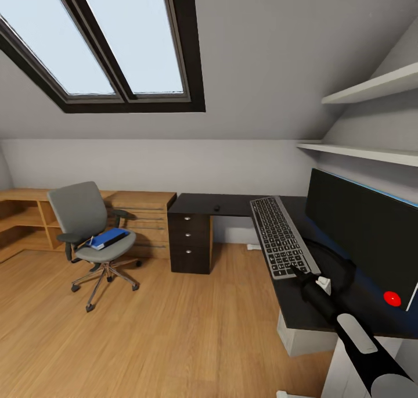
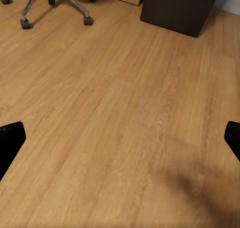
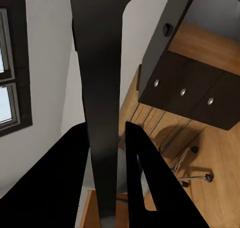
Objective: In the bedroom, organize the workspace by keeping the computer under the desk, ensuring the monitor is on the desk, placing the keyboard on the desk next to the monitor, placing the mouse on the desk next to the keyboard, moving the folder from the swivel chair onto the desk next to the mouse, stacking the notebook on top of the folder with the pen on top of the notebook, and positioning the swivel chair next to the desk.
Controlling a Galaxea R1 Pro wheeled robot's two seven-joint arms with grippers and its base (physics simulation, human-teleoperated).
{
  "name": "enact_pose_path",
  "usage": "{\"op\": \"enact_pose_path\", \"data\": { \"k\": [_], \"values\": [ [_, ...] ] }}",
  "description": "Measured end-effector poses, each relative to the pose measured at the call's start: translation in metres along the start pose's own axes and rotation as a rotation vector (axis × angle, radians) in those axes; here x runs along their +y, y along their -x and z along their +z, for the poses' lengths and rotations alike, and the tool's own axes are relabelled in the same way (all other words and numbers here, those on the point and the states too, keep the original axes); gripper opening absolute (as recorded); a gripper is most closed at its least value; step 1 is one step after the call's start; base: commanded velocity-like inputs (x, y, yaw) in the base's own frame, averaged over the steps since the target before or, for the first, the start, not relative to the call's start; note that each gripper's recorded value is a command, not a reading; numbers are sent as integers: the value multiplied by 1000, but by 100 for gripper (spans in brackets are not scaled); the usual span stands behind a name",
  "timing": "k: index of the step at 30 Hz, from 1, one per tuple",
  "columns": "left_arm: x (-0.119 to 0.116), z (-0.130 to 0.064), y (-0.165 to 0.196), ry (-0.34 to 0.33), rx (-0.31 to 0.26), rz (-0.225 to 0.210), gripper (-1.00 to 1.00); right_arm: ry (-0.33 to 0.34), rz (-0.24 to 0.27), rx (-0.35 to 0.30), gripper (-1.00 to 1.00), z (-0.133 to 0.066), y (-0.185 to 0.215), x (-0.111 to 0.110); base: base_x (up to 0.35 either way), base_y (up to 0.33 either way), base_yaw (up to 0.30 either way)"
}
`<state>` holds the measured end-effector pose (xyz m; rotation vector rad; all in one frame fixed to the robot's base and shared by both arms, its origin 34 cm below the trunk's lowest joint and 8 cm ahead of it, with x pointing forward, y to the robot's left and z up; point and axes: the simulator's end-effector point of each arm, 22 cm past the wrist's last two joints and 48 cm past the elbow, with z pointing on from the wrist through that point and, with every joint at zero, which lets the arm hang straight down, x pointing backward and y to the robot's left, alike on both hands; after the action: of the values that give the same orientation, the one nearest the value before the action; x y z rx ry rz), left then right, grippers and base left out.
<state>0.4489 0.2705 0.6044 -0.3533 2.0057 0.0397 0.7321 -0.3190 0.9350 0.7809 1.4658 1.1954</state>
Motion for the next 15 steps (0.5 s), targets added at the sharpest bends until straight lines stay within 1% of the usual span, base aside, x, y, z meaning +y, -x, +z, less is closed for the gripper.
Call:
{"op": "enact_pose_path", "data": {
  "k": [2, 4, 8, 15],
  "values": [
    [0, 0, 0, 0, 0, 0, 100, 1, 1, 0, -100, 0, 0, 0, 0, 0, 0],
    [0, 0, 0, 0, 0, 0, 100, -18, 5, -1, -100, -2, -1, -9, 0, 0, 0],
    [0, 0, 0, 1, 0, -1, 100, -29, 16, -2, -100, -4, -2, -15, -25, -27, 0],
    [0, 0, 0, 1, 0, 0, 100, -38, 18, -2, -100, -5, -1, -19, -157, -177, 0]
  ]
}}
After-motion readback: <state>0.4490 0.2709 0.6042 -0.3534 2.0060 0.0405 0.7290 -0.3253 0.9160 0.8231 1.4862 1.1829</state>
